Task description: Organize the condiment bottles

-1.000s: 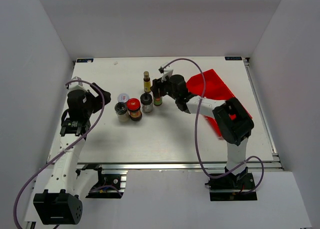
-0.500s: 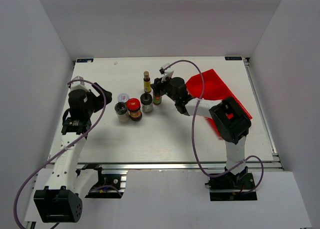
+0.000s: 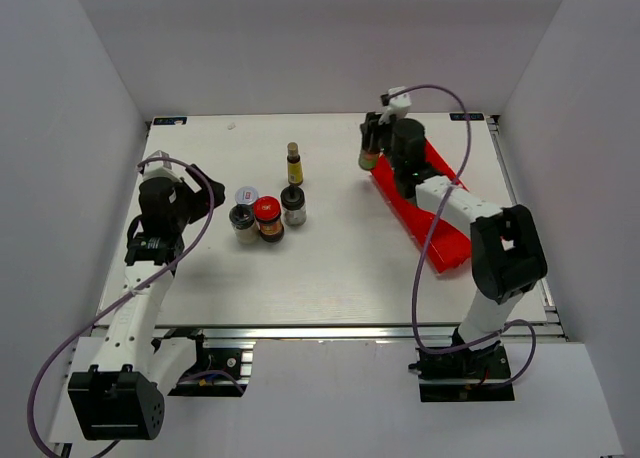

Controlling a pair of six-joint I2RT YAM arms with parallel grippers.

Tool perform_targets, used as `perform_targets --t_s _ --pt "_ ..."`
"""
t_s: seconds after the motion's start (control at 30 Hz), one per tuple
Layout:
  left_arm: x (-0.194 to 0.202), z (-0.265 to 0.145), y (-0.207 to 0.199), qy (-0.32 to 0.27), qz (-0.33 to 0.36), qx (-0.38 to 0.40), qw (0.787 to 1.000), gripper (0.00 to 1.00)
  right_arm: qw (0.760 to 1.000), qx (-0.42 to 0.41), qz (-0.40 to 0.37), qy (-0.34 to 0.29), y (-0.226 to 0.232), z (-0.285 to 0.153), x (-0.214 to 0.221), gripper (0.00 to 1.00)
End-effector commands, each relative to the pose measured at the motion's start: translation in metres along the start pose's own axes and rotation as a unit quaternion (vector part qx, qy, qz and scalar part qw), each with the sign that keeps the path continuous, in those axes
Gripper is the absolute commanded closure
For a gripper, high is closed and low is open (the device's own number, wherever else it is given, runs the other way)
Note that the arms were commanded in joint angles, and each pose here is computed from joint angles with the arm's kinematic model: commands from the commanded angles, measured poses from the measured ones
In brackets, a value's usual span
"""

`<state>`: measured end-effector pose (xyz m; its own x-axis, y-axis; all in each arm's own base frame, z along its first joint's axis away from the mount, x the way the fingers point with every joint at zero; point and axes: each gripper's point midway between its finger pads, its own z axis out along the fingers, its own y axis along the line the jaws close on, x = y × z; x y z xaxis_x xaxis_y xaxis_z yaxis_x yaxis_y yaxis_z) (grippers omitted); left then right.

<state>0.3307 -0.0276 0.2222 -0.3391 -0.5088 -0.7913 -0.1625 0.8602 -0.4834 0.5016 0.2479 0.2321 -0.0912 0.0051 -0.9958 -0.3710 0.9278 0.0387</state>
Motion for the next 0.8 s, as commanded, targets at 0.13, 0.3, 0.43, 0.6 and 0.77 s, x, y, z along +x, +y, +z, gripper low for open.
perform_targets --t_s 0.13,0.3,0.43,0.6,0.77 --pt "-0.006 0.012 -0.007 -0.003 0.023 0.018 1.0 0.02 0.99 0.083 0.015 -0.116 -0.097 -0.02 -0.106 0.88" --pt "-0.012 0.024 -0.02 0.001 0.053 0.049 0.997 0.02 0.99 0.1 0.014 -0.097 -0.124 -0.018 -0.092 0.88" --pt "-0.007 0.039 -0.033 0.029 0.085 0.089 0.992 0.02 0.989 0.123 0.012 -0.083 -0.15 -0.015 -0.077 0.88" --pt "0.001 0.049 -0.039 0.048 0.114 0.12 0.985 0.02 0.988 0.127 0.016 -0.091 -0.168 -0.002 -0.065 0.87" --pt "0.005 0.052 -0.034 0.057 0.135 0.115 0.982 0.02 0.987 0.141 0.02 -0.069 -0.185 0.02 -0.032 0.87"
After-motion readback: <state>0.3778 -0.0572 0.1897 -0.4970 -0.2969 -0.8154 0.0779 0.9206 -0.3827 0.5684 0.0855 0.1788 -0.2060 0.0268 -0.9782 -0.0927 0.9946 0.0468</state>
